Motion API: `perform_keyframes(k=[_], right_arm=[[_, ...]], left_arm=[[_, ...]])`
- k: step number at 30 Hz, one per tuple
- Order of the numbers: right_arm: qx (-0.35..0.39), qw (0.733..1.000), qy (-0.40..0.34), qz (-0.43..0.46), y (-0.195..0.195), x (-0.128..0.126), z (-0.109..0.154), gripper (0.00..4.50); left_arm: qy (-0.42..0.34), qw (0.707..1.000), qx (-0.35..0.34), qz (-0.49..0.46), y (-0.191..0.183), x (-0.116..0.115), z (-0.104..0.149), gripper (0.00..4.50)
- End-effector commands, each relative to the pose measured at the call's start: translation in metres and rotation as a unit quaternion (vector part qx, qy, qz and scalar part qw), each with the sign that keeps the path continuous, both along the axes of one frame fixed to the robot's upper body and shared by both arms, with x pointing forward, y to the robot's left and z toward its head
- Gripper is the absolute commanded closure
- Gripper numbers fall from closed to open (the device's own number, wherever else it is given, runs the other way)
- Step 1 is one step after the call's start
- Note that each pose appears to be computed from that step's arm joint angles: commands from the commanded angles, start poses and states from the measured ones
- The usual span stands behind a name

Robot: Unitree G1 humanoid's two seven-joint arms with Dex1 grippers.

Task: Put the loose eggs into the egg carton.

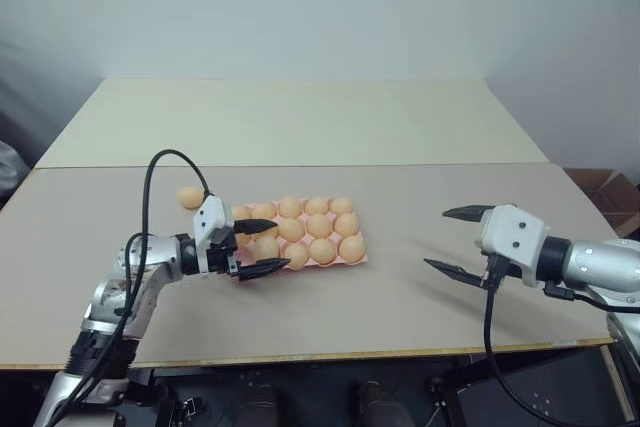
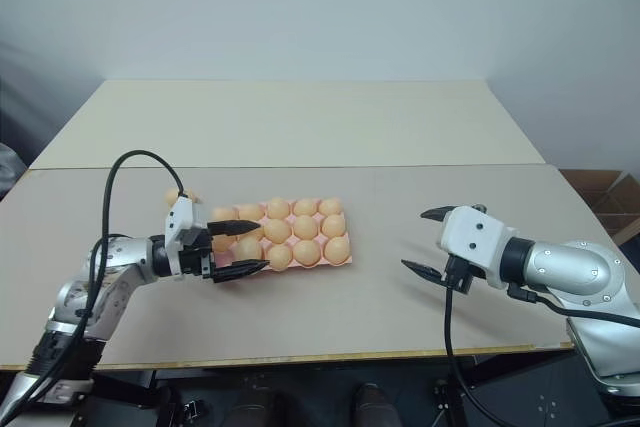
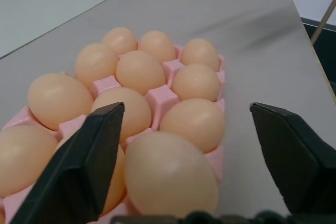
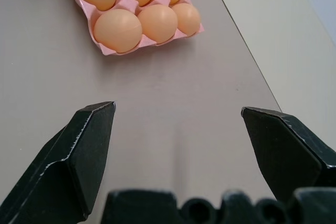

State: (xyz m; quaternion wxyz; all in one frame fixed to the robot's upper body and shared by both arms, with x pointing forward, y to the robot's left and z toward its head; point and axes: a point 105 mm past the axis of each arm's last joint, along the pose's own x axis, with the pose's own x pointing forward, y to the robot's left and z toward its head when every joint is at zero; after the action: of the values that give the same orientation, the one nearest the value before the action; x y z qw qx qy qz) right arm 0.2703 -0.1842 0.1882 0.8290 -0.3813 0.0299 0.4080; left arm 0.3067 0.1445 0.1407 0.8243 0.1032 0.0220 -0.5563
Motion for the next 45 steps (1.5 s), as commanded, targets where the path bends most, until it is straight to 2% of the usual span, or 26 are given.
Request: perform_keyframes(k=[1,6,11,13,17,20,22,29,36,40,42,45], right_arm=[[-0.002,1.000,-0.027,-0.003,-0.001,-0.002,0.014,0.00],[-0.005,1.000,-0.024,-0.003,-0.004,-0.002,0.013,0.00],[-0.004,1.000,-0.018,0.005,-0.004,0.000,0.012,0.00],[-0.004,1.000,-0.014,0.011,-0.003,0.002,0.011,0.00],[-0.010,1.000,-0.008,0.029,-0.001,0.008,0.008,0.00],[-0.011,0.999,-0.009,0.035,-0.001,0.013,0.009,0.00],[-0.012,0.999,-0.010,0.038,-0.001,0.015,0.010,0.00],[-0.019,0.999,-0.014,0.044,-0.002,0.019,0.011,0.00],[-0.023,0.999,-0.017,0.039,-0.005,0.018,0.014,0.00],[-0.024,0.999,-0.019,0.035,-0.005,0.019,0.014,0.00],[-0.021,0.999,-0.020,0.035,-0.004,0.019,0.014,0.00],[-0.012,0.999,-0.025,0.037,0.001,0.019,0.015,0.00]], left_arm=[[-0.041,0.999,0.002,0.002,0.005,0.002,0.017,0.01],[-0.041,0.998,0.013,0.053,0.036,-0.007,0.021,0.01],[-0.038,0.985,0.023,0.166,0.082,-0.014,0.030,0.01],[-0.035,0.965,0.032,0.256,0.112,-0.011,0.032,0.01],[0.016,0.896,0.052,0.440,0.176,-0.011,0.030,0.01],[0.040,0.848,0.038,0.527,0.208,-0.021,0.035,0.01],[0.049,0.833,0.032,0.550,0.216,-0.026,0.037,0.01],[0.052,0.854,0.036,0.516,0.197,-0.044,0.045,0.01],[0.038,0.867,0.048,0.495,0.190,-0.044,0.051,0.01],[0.023,0.869,0.049,0.492,0.188,-0.036,0.054,0.01],[0.002,0.868,0.037,0.495,0.184,-0.024,0.056,0.01],[-0.020,0.870,0.003,0.493,0.171,0.009,0.056,0.01]])
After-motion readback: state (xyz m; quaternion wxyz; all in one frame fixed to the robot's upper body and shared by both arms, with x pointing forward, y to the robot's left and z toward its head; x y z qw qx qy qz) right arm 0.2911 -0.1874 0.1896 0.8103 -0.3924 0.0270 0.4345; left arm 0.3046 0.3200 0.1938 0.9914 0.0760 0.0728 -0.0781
